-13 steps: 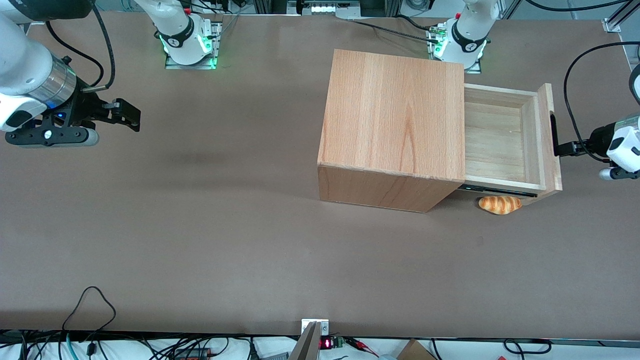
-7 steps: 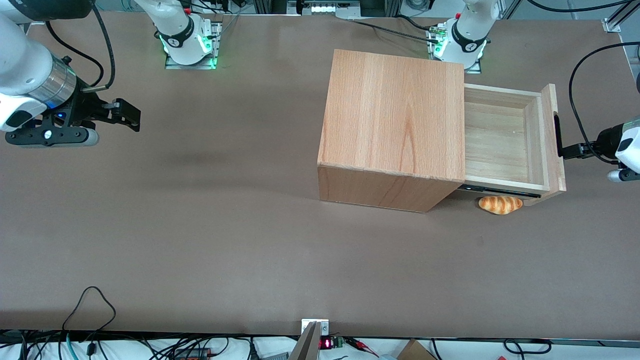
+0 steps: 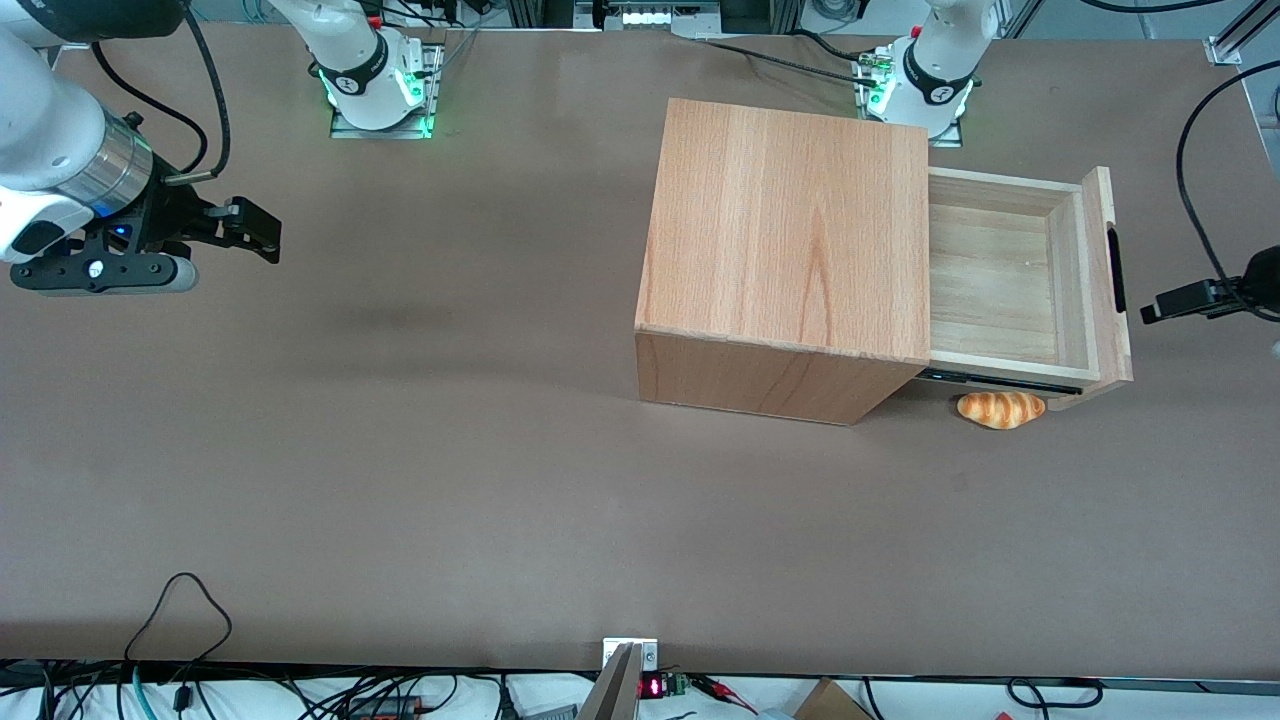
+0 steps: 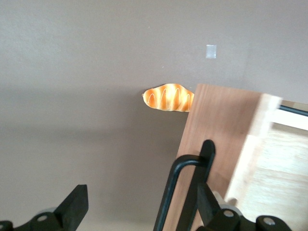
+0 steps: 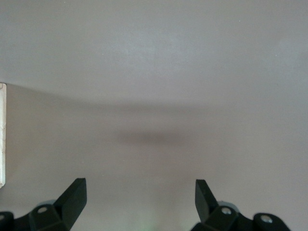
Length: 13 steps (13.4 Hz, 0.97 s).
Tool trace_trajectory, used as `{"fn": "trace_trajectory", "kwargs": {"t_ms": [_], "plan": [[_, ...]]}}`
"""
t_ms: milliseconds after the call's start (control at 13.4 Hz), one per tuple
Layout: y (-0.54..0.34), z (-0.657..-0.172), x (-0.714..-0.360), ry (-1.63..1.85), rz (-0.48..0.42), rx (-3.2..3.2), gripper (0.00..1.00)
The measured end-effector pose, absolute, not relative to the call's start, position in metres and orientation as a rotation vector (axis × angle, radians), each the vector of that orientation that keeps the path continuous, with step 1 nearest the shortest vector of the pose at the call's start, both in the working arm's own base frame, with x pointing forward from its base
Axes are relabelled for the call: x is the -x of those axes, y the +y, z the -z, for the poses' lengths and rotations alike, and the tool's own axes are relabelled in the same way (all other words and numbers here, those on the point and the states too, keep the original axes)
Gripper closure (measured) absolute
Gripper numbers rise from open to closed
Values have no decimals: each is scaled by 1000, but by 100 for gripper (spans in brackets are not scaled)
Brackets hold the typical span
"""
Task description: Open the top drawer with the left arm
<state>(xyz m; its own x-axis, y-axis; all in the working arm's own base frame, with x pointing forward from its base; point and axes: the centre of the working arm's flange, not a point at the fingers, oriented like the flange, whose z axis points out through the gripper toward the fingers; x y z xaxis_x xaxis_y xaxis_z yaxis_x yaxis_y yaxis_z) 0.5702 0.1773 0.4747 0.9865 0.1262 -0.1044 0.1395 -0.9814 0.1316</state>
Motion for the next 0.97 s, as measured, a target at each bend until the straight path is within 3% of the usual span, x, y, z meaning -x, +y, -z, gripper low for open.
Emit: {"fn": "trace_trajectory", "kwargs": {"t_ms": [969], "plan": [[96, -593, -585, -32, 33, -3038, 0]]}}
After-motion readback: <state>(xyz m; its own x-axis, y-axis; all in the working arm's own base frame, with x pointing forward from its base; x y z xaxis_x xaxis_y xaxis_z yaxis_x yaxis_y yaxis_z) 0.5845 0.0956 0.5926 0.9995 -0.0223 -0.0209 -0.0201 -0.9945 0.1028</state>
